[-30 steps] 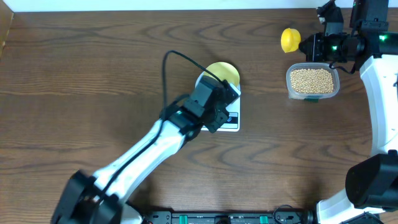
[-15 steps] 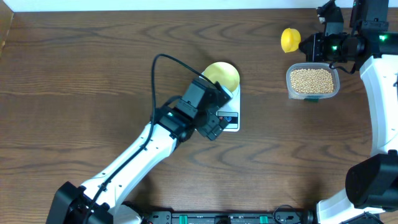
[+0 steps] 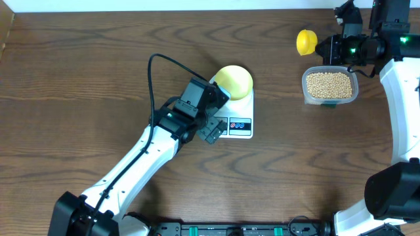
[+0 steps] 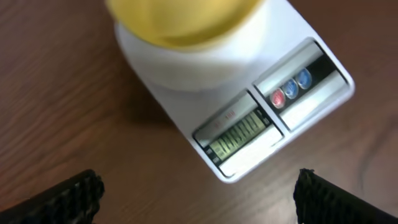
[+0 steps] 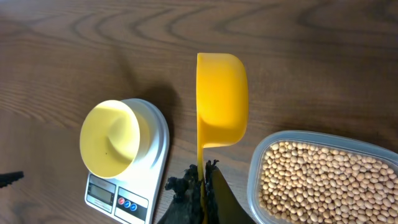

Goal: Scoop item into bowl and weigh 50g on scale
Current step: 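Withdraw the left gripper back to the left of the scale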

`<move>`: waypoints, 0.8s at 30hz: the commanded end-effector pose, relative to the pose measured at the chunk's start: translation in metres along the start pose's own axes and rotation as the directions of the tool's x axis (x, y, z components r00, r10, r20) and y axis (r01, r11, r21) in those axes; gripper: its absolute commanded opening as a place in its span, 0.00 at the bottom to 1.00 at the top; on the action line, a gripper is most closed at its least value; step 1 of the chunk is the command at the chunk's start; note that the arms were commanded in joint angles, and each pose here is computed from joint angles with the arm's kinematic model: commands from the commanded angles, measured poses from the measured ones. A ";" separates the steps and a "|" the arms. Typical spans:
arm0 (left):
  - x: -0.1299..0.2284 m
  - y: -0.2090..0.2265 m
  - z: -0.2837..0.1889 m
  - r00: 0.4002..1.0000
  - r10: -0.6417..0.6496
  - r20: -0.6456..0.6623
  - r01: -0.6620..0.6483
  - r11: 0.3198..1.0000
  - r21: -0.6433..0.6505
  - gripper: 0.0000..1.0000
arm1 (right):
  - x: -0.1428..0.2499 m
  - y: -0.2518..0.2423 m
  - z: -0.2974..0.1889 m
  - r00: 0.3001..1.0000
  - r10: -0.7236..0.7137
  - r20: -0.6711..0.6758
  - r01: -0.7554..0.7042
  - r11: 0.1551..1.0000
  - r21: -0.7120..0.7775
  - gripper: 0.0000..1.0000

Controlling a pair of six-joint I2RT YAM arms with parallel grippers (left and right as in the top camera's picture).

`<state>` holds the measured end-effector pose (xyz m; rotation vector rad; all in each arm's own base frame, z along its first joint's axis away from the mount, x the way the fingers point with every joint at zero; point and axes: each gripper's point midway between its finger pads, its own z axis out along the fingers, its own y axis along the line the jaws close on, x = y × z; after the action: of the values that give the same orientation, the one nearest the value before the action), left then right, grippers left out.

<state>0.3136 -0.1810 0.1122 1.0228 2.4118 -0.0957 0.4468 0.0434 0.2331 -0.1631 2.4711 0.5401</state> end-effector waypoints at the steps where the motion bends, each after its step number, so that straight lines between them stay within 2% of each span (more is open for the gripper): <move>1: 0.002 -0.003 -0.006 0.992 0.116 0.043 -0.120 0.987 0.109 1.00 | -0.004 0.001 -0.006 1.000 -0.017 0.014 0.017 1.000 0.002 0.01; 4: 0.009 0.012 -0.016 0.995 0.062 0.082 -0.076 0.980 0.181 1.00 | -0.003 0.001 -0.006 1.000 -0.016 0.011 0.016 1.000 0.002 0.01; 10: 0.013 0.021 -0.043 0.963 0.058 0.263 -0.152 0.924 0.351 1.00 | -0.004 0.001 -0.006 1.000 -0.016 0.012 0.016 1.000 0.002 0.01; 13: 0.015 0.032 -0.048 0.951 0.049 0.304 -0.159 0.924 0.349 1.00 | -0.003 0.001 -0.006 1.000 -0.016 0.011 0.016 1.000 0.002 0.01; 24: 0.035 0.061 -0.039 0.978 0.057 0.202 -0.106 0.965 0.240 0.98 | -0.004 0.003 -0.006 1.000 -0.018 0.011 0.018 1.000 0.000 0.01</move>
<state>0.3168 -0.1104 0.1344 1.1456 2.2239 -0.5120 0.4455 0.0433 0.2321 -0.1611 2.4783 0.5403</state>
